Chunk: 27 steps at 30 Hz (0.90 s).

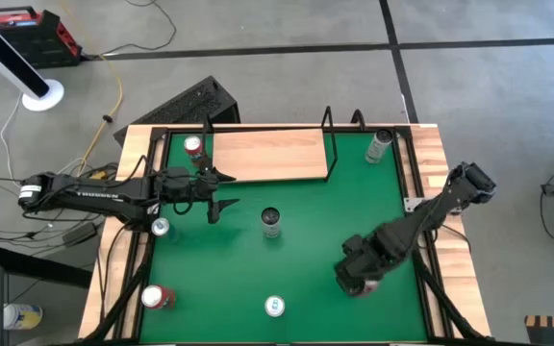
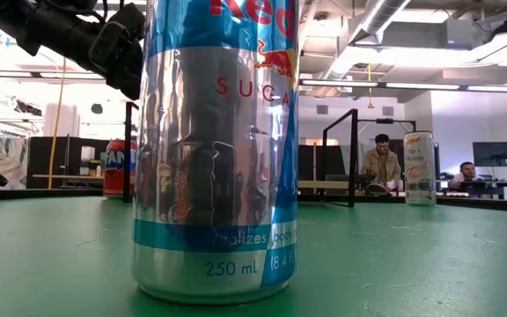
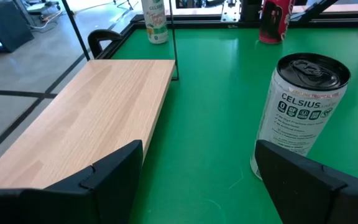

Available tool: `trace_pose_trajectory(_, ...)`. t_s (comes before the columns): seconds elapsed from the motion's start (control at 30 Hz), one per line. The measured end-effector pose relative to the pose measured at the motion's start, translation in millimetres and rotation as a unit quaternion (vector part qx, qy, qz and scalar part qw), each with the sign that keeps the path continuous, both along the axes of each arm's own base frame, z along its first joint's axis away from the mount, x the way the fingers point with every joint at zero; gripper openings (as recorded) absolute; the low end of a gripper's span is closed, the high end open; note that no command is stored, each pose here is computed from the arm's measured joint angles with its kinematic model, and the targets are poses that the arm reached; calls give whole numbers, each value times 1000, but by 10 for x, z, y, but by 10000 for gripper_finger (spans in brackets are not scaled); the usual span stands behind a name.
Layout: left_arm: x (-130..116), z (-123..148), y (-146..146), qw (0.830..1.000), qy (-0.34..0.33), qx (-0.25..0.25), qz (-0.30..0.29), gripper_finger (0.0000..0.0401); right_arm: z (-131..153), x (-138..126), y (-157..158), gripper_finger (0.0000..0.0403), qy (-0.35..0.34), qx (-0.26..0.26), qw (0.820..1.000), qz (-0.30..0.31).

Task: Place canned beverage on shelf
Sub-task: Put the bottom red soda can on the shelf

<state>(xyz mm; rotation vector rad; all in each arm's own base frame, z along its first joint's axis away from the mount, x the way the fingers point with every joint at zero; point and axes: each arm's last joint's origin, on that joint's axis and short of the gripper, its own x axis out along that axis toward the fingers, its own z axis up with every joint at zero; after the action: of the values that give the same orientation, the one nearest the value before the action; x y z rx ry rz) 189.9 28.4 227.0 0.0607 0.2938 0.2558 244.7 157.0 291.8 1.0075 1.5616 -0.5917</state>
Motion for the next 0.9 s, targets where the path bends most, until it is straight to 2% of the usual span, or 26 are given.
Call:
trace_pose_trajectory(0.33,0,0,0,1000,0,0,0,297,386,357,-741,331,-106,-65,992,34)
trace_pose_trajectory(0.53,0,0,0,1000,-1,-4,1,297,547,484,-1243,331,-158,-117,979,57)
trace_pose_trajectory(0.77,0,0,0,1000,-2,-9,5,297,673,526,-1826,331,-191,-186,960,91)
trace_pose_trajectory(0.9,-1,0,2,1000,-2,-8,6,297,663,635,-2183,331,-197,-226,947,120)
